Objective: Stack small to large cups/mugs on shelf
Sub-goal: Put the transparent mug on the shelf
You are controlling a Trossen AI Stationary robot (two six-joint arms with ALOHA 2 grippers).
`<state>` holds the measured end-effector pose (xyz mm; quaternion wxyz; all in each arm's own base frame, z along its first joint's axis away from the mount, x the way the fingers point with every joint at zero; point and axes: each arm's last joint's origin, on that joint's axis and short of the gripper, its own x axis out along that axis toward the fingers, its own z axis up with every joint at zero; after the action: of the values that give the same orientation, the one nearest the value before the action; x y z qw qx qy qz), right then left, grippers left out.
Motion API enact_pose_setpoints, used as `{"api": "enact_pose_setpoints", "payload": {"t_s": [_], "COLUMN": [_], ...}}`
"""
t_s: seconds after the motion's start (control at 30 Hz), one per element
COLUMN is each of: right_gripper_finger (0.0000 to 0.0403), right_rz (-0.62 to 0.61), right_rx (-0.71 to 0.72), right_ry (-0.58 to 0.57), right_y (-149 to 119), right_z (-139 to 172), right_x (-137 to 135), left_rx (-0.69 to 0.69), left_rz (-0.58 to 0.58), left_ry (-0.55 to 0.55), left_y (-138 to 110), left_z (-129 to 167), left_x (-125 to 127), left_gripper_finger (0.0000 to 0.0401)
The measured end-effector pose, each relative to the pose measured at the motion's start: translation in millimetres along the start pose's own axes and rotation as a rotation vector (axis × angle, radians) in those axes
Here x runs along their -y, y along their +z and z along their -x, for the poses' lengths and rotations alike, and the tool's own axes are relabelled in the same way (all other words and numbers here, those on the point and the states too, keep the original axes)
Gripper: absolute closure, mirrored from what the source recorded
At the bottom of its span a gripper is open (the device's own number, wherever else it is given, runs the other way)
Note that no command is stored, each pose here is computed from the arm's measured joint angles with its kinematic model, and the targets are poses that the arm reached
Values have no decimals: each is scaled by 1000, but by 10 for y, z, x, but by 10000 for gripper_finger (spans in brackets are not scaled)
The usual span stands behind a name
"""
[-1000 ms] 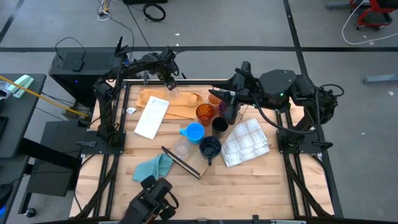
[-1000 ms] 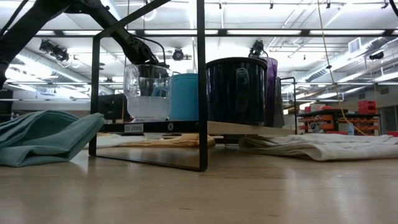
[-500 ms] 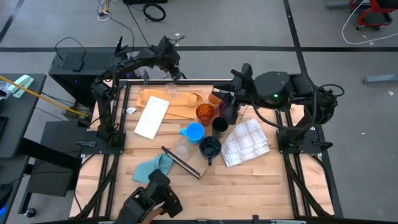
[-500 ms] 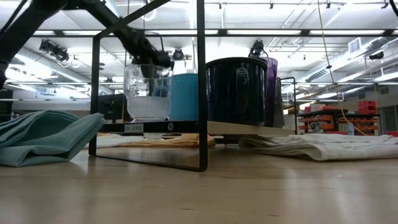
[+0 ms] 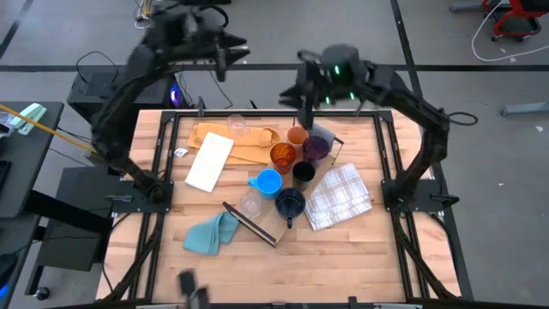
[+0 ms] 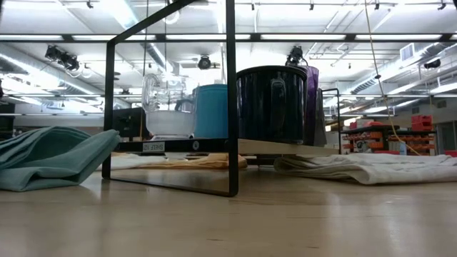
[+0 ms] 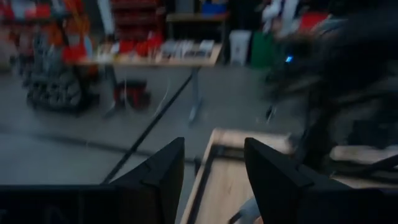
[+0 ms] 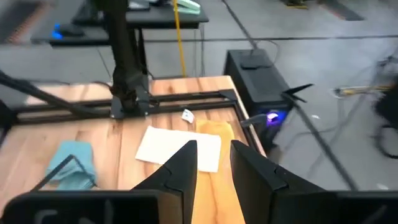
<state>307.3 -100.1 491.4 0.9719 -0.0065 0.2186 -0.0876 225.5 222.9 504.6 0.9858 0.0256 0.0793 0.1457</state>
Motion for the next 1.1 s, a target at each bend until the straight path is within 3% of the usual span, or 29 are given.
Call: {"api": "enact_pose_setpoints", "payload": {"t_s": [0.2,0.37,0.63,0.8,0.97,1.1], "right_gripper_finger": [300,300,300,300,300,300], "right_rz": [-186,-298,-410,-452,-392,-369], "right_rx": [141,275,252,251,262,166], "right_ry": [177,368,449,542,508,421], "right_y": [-369,-683,-942,-795,-567,-660], "right_z": [-298,-582,-1264,-1541,-1615,-1775], "right_x": [881,1221,1515,1724,1786,1789], "left_rx": [111,129,94,44,-2,5], "left_rz": [20,24,55,63,69,65], "left_ry": [-46,-73,-136,-136,-127,-132], "left_y": [340,429,434,399,364,376], "left_z": [529,757,761,731,719,752], "left_x": [449,709,1002,1125,1204,1249], "left_gripper_finger": [228,228,228,229,228,230]}}
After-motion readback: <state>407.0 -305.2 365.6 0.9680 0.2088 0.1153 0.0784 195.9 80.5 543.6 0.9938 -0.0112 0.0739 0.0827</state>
